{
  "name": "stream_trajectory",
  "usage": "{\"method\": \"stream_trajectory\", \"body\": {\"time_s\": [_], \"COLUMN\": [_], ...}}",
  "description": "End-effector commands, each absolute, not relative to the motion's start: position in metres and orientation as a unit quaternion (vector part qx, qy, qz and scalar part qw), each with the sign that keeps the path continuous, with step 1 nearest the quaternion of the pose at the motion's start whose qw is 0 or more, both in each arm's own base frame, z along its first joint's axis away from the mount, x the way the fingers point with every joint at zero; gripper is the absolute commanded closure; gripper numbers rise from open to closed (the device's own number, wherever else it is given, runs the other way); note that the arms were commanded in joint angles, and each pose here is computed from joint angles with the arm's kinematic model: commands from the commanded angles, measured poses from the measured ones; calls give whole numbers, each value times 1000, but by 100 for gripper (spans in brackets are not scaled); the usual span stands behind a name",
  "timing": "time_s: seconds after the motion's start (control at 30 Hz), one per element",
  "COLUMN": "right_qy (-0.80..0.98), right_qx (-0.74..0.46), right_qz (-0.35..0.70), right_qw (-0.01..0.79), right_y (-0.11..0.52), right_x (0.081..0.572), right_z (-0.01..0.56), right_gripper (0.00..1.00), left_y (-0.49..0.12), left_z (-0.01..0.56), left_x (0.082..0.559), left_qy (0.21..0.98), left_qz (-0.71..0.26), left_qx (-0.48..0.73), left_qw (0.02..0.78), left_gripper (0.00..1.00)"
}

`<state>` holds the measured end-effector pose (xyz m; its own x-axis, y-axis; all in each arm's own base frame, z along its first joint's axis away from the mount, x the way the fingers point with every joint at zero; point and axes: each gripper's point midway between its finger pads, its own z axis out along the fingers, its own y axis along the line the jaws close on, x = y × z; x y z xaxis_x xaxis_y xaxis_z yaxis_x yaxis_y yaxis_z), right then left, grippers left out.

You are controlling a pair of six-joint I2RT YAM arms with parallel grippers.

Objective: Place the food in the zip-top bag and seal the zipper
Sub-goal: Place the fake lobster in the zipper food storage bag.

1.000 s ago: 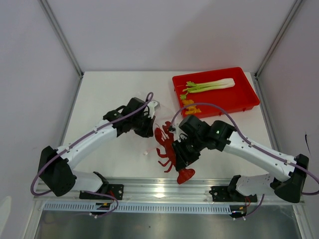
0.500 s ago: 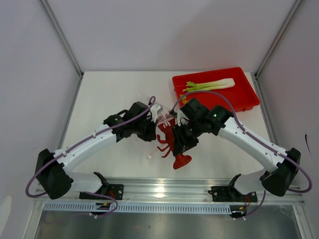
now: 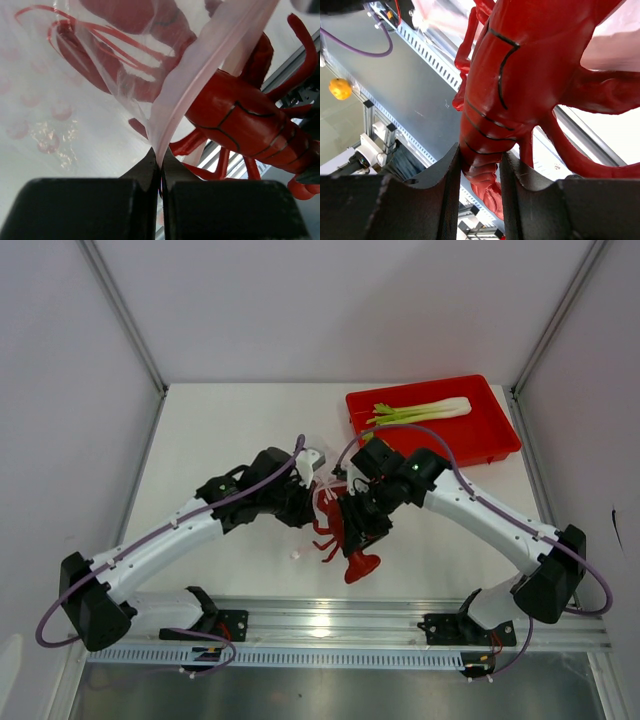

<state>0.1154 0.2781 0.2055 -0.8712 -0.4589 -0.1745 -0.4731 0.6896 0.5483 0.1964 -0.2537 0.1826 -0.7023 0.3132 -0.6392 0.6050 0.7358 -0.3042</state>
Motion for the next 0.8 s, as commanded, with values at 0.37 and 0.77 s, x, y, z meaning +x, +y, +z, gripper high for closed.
{"method": "stream_trajectory", "body": {"time_s": [0.37,0.77], "right_qy": [918,913], "right_qx": [-199,-198], "right_qz": [340,355], "right_qw": [51,36], "right_y": [289,284], "right_x": [150,143], "right_z": [224,229], "right_gripper": [100,100], "left_y": [-268,-268], "left_z": [200,195], "left_x": [178,178], "left_qy": [870,872], "left_qz": [-290,-283], "left_qx": [265,265], "left_qw": [297,297], "left_gripper": [99,99]}}
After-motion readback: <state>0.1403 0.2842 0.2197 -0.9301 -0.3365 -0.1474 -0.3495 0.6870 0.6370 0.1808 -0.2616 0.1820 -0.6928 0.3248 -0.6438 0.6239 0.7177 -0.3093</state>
